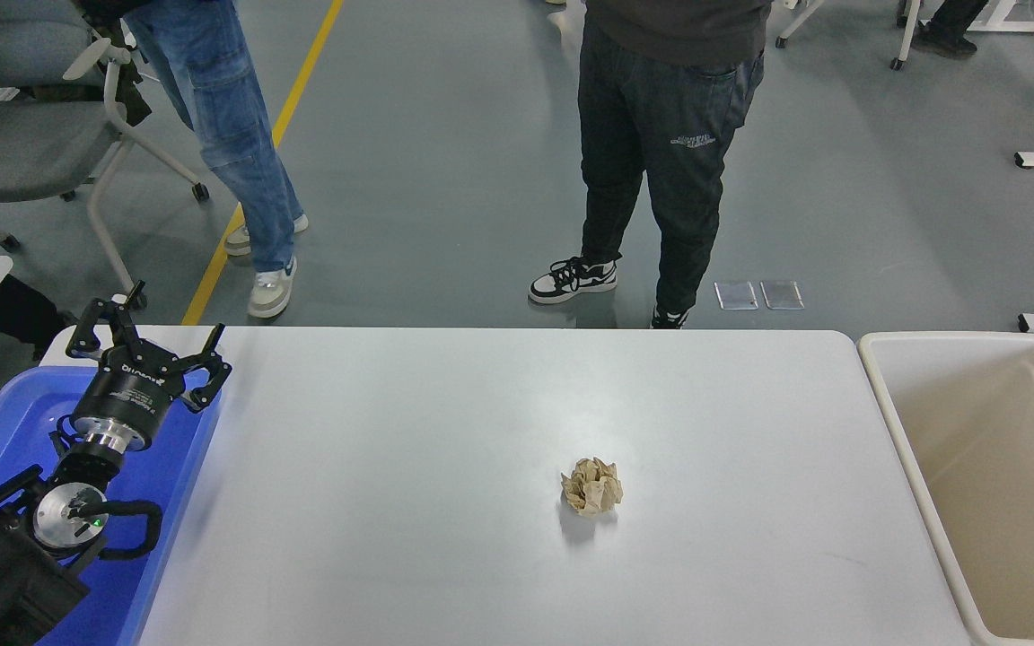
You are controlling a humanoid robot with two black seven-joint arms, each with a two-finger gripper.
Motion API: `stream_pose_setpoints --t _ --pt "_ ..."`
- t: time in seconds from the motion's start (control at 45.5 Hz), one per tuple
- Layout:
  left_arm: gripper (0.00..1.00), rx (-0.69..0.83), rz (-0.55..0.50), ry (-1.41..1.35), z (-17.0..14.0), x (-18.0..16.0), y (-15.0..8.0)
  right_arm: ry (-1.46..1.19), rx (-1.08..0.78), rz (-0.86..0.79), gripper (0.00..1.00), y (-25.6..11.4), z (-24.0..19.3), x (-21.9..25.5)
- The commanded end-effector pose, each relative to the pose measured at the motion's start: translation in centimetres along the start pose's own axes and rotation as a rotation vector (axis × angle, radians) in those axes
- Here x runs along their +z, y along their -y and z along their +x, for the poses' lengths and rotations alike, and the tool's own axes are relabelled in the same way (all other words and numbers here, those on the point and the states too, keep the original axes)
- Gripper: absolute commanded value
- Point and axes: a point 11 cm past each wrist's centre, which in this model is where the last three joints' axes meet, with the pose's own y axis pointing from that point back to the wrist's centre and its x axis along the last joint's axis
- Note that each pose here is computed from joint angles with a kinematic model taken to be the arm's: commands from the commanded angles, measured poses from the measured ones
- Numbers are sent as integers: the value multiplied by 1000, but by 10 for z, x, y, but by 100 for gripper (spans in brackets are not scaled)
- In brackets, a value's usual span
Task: Clean the table surface
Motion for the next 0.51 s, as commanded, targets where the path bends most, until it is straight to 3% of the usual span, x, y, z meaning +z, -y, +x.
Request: stream_pose_setpoints --t 0.0,0.22,0.484 --pt "100 0 0 0 0 0 0 309 46 -14 99 1 11 -1" --pt "100 0 1 1 0 0 0 698 136 33 99 7 47 -26" --pt "100 0 0 0 0 0 0 1097 49 196 99 3 54 -72"
